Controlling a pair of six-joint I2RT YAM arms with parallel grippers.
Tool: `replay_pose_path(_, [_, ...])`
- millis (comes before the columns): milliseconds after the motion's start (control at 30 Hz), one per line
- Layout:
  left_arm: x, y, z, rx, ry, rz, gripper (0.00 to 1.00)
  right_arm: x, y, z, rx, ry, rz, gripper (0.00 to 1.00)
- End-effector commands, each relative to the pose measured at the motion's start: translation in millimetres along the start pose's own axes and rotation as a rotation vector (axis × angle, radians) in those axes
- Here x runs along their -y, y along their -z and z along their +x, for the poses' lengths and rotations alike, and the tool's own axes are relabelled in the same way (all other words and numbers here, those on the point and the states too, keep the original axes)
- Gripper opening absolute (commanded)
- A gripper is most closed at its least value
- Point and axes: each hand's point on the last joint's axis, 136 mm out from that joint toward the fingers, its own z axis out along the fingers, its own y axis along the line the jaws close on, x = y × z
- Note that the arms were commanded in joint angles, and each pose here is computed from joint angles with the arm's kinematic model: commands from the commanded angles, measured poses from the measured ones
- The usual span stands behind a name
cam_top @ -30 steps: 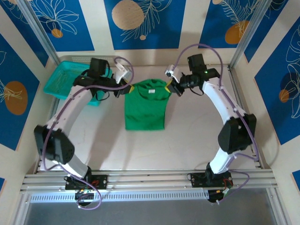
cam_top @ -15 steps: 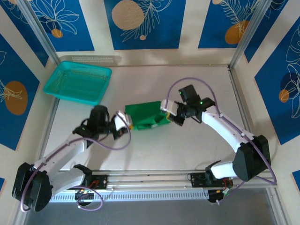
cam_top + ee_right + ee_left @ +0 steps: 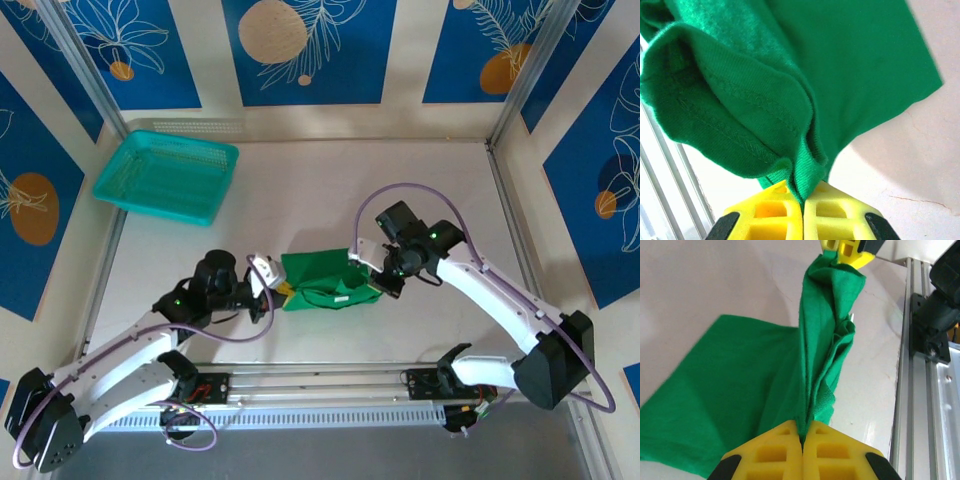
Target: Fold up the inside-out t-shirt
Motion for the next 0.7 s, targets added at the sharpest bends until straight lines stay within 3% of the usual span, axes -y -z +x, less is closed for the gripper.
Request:
replay_pose_path(0, [-19, 7, -31, 0.018, 0.052, -0.077, 0.0, 9, 16, -19, 0.099, -0.071, -0.03, 0.0])
replay_pose_path(233, [-72, -17, -31, -0.08, 0.286, -0.065, 0.0, 61, -4, -45, 0.182, -0.171, -0.077, 0.0])
replay_pose_path(467, [-132, -45, -25, -0.1, 0.449, -0.103, 0.0, 110, -45, -39, 0.056, -0.282, -0.082, 0.0])
replay_pose_path(567, [-153, -58, -6, -0.175, 0.499, -0.12, 0.0, 131, -65, -29, 0.001, -0.348, -0.06, 0.0])
replay_pose_path(667, [-170, -73, 20, -0.221, 0.574, -0.121, 0.03, 142, -81, -30, 0.025, -0.397, -0.089, 0.01])
